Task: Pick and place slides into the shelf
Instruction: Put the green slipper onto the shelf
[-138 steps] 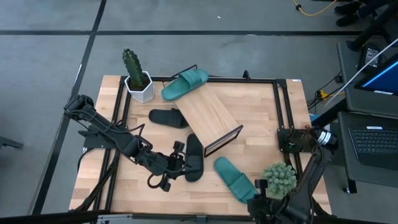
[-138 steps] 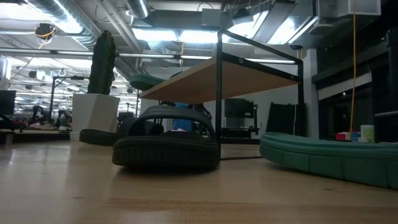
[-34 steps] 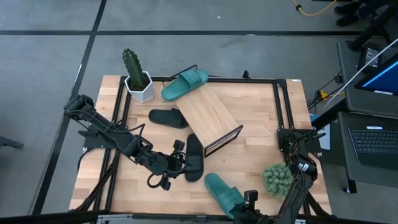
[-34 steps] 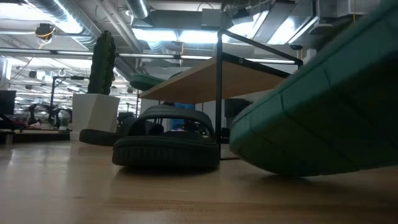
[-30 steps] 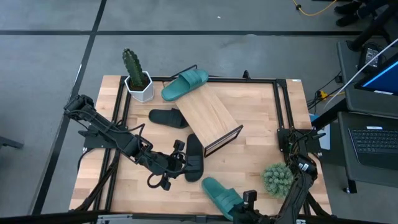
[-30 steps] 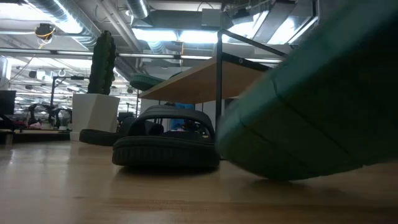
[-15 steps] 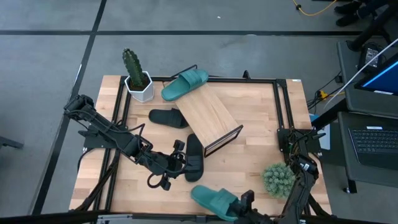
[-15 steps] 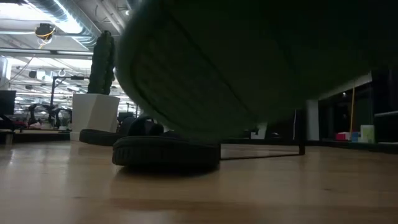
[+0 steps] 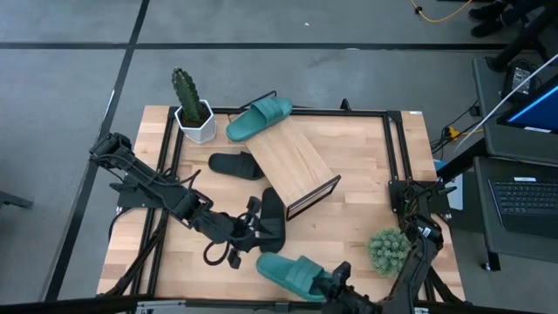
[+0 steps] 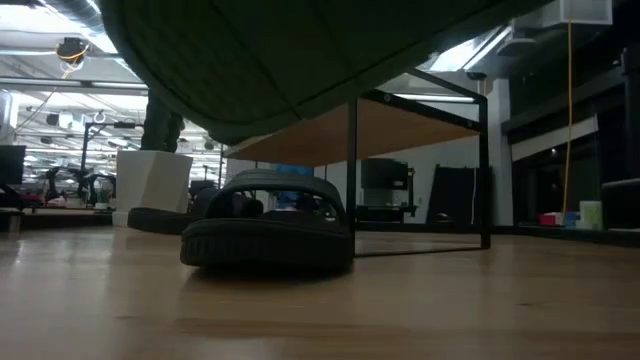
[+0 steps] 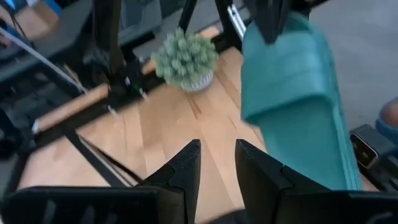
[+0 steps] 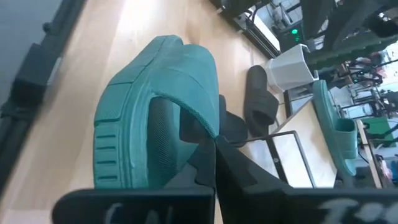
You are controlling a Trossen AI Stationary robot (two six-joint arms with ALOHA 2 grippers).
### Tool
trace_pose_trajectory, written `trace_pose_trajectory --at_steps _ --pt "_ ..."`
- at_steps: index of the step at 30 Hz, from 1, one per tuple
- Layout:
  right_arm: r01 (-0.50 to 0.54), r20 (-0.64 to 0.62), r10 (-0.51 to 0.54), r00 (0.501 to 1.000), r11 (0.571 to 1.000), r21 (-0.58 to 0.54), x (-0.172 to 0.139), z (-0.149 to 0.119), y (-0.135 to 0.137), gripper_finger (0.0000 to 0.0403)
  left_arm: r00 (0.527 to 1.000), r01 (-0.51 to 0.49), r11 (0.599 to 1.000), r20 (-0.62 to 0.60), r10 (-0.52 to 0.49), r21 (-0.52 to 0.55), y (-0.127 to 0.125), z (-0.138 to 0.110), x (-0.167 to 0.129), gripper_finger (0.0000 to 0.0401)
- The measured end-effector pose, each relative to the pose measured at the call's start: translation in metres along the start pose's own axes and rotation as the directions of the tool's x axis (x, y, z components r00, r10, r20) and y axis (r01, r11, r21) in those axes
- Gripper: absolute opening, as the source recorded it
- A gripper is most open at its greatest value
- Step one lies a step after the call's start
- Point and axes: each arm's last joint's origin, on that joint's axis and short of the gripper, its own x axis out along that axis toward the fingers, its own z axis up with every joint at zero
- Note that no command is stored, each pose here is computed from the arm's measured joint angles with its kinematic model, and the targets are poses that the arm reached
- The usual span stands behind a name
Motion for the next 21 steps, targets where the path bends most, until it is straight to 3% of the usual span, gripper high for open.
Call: trace_pose_trajectory --at_steps 9,21 --pt "0.118 0.055 -0.116 0.992 0.992 -0.041 0.010 0.005 -0.008 0.0000 1.000 0.007 0.994 0.007 -0.008 0.110 -0.001 0.000 0.002 0.0092" --pt "0.186 0.049 -0.184 0.982 0.981 -0.051 0.027 0.011 -0.021 0.0000 0.999 0.041 0.933 -0.043 -0.028 0.357 -0.014 -0.008 0.018 0.0092"
